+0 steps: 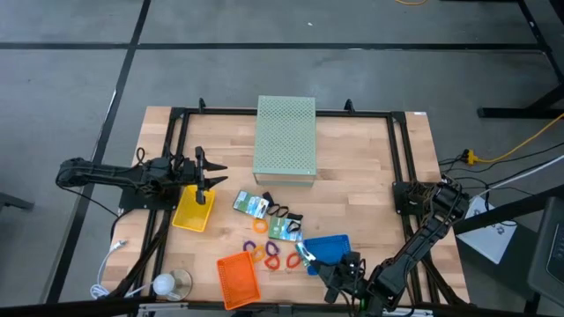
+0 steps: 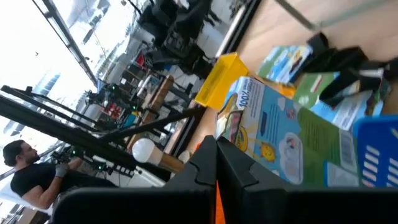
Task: Pick & Place Office Desk Supplies
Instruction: Put the crayon box into the blue bin
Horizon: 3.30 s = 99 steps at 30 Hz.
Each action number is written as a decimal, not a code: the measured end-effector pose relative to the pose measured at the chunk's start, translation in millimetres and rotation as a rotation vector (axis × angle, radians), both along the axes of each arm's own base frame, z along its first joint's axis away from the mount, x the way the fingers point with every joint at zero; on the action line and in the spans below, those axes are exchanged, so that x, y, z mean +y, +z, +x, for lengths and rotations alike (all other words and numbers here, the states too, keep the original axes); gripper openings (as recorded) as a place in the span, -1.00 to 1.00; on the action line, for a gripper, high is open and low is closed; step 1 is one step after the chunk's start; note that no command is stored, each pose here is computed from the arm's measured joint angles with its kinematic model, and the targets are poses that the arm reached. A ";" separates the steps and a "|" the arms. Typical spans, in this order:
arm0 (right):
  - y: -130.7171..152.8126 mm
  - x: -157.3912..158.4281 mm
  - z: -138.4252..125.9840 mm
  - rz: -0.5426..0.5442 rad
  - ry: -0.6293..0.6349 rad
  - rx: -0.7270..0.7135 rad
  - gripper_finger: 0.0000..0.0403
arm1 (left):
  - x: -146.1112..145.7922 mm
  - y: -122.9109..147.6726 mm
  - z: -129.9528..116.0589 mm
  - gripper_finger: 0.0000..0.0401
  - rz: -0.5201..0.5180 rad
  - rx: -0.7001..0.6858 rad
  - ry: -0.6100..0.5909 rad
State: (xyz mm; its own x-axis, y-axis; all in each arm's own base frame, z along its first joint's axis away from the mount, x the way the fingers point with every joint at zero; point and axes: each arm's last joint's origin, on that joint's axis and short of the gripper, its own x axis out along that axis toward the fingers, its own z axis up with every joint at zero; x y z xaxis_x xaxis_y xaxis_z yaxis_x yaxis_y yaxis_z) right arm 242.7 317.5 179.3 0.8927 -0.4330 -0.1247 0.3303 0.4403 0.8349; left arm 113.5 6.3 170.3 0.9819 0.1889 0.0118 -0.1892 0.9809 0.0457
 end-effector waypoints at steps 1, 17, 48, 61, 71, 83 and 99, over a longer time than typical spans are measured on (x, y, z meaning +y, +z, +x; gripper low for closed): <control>2.4 0.4 -1.6 -0.013 -0.002 -0.003 -1.00 | 0.0 -0.2 0.0 -0.29 0.000 0.001 0.000; 14.3 5.3 -16.3 -0.064 0.022 0.000 -1.00 | 0.0 -0.3 0.0 -0.29 -0.007 0.001 0.001; -6.9 -22.7 -6.9 0.084 0.030 0.200 -1.00 | 0.0 -1.0 0.0 -0.29 -0.008 0.008 0.000; -7.6 -22.1 -6.9 0.118 0.038 0.210 -0.95 | 0.0 -3.0 0.0 -0.29 -0.008 0.029 0.000; -5.8 -21.2 -5.8 0.118 0.024 0.168 -0.78 | 0.0 -0.3 0.0 -0.29 -0.001 0.002 0.000; -1.2 -17.1 -5.9 0.095 0.006 0.090 -0.57 | 0.0 0.0 0.0 -0.29 0.003 0.000 0.000; 36.5 -13.7 -15.9 -0.218 0.011 0.084 -0.57 | -0.6 0.7 0.1 -0.29 0.015 -0.005 -0.020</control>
